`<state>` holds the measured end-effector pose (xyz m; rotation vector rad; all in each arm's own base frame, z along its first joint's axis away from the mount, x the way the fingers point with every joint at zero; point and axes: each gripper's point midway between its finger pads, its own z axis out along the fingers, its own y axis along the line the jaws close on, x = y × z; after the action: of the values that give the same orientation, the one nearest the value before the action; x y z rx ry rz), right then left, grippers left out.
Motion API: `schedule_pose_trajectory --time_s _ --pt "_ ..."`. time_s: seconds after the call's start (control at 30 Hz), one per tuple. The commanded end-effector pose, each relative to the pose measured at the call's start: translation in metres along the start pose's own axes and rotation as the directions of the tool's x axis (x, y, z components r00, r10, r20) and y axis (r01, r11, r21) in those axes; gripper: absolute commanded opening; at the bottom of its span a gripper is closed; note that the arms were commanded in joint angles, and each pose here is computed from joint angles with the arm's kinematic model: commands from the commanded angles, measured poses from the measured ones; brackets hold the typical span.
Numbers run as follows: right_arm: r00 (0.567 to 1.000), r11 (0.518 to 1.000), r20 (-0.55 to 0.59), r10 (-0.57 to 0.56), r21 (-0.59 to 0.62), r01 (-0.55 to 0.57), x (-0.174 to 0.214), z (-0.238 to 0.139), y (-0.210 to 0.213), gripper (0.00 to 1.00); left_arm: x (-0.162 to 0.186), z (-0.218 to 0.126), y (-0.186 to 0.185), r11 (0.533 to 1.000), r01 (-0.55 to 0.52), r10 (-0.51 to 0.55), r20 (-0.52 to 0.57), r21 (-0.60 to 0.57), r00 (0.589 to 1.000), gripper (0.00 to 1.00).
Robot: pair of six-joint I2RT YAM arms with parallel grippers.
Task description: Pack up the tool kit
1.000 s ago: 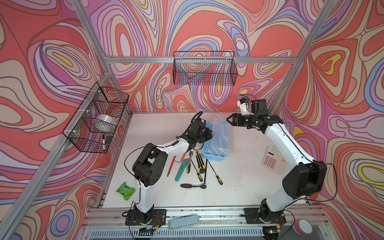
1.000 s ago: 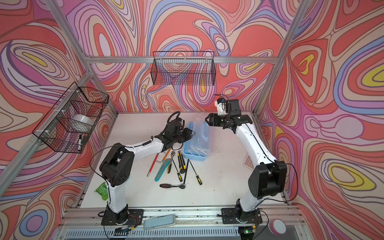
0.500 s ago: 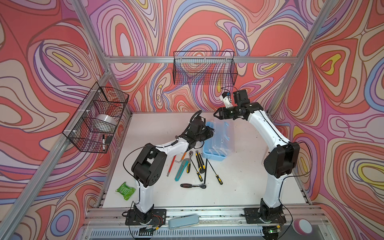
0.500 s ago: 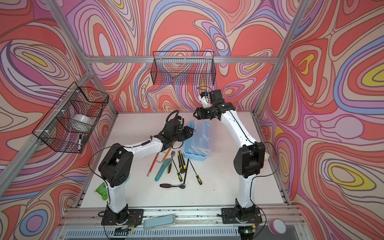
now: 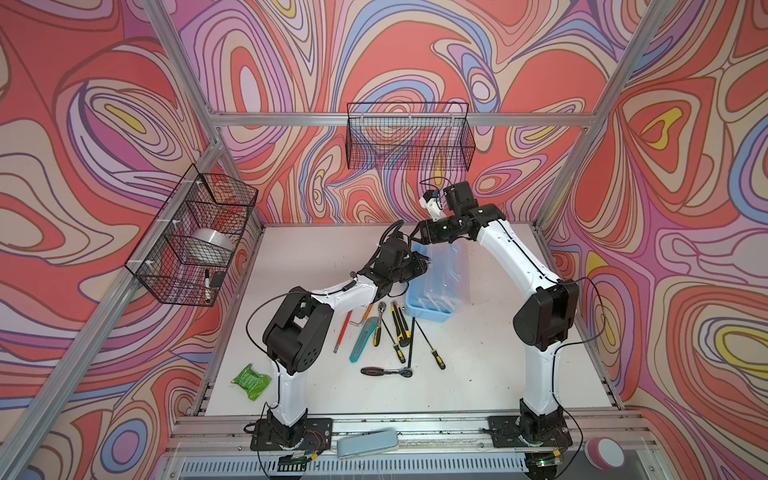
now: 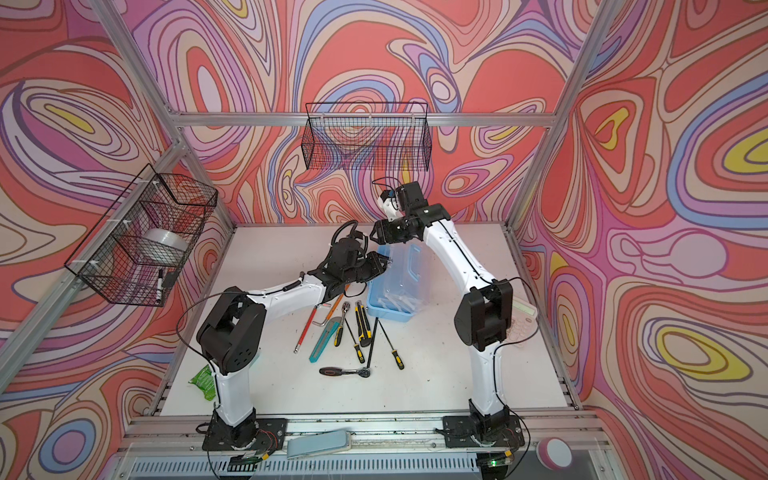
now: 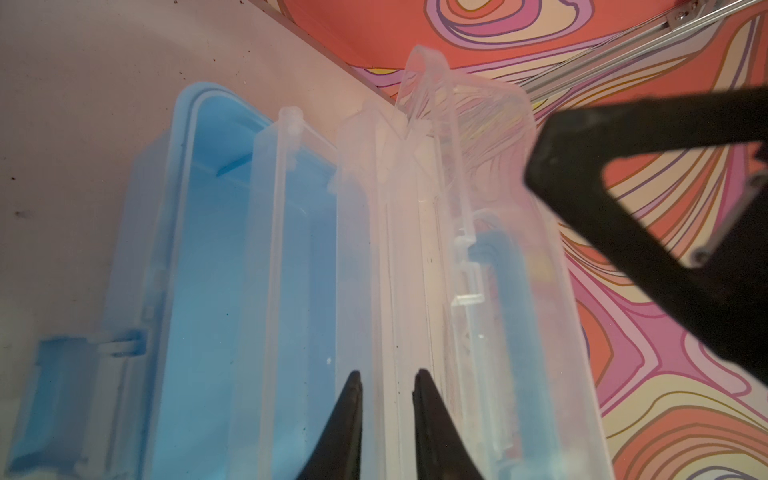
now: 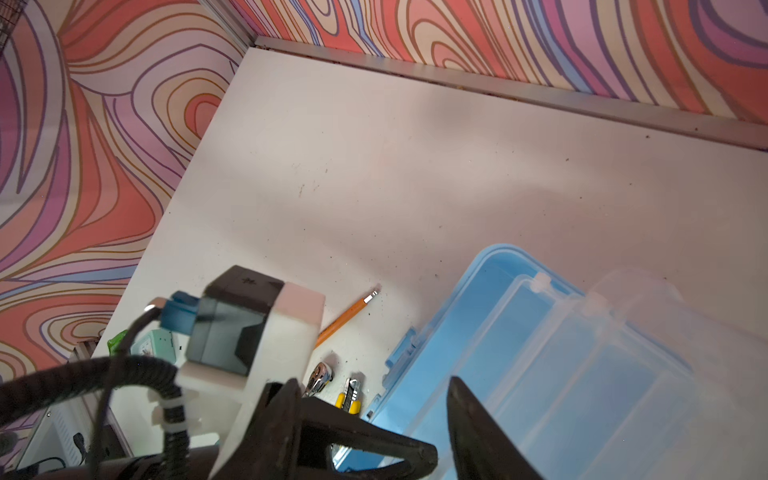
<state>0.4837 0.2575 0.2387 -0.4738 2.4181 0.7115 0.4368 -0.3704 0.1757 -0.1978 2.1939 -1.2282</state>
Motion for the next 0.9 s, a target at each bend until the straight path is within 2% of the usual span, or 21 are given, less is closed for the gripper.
schedule_pose_trajectory --time_s 0.0,0.13,0.4,0.87 --pt "0.998 0.999 -0.043 0.039 0.027 -0.038 0.008 0.014 -0.011 0.57 -0.008 -0.005 -0.02 0.998 -0.005 0.004 0.019 0.061 1.0 0.23" --pt "0.998 0.999 -0.039 0.046 0.012 -0.046 0.004 0.018 -0.009 0.57 -0.007 -0.006 -0.021 0.998 -0.005 0.004 0.019 0.065 1.0 0.23" --pt "0.994 0.991 -0.103 0.028 0.132 -0.014 0.022 0.015 -0.03 0.55 -0.008 -0.007 -0.018 0.998 -0.002 0.001 0.021 0.065 1.0 0.24" --pt "0.995 0.982 -0.103 0.003 0.188 0.017 0.025 0.0 -0.035 0.56 -0.006 -0.003 -0.01 0.998 0.017 -0.018 0.013 0.061 1.0 0.26"
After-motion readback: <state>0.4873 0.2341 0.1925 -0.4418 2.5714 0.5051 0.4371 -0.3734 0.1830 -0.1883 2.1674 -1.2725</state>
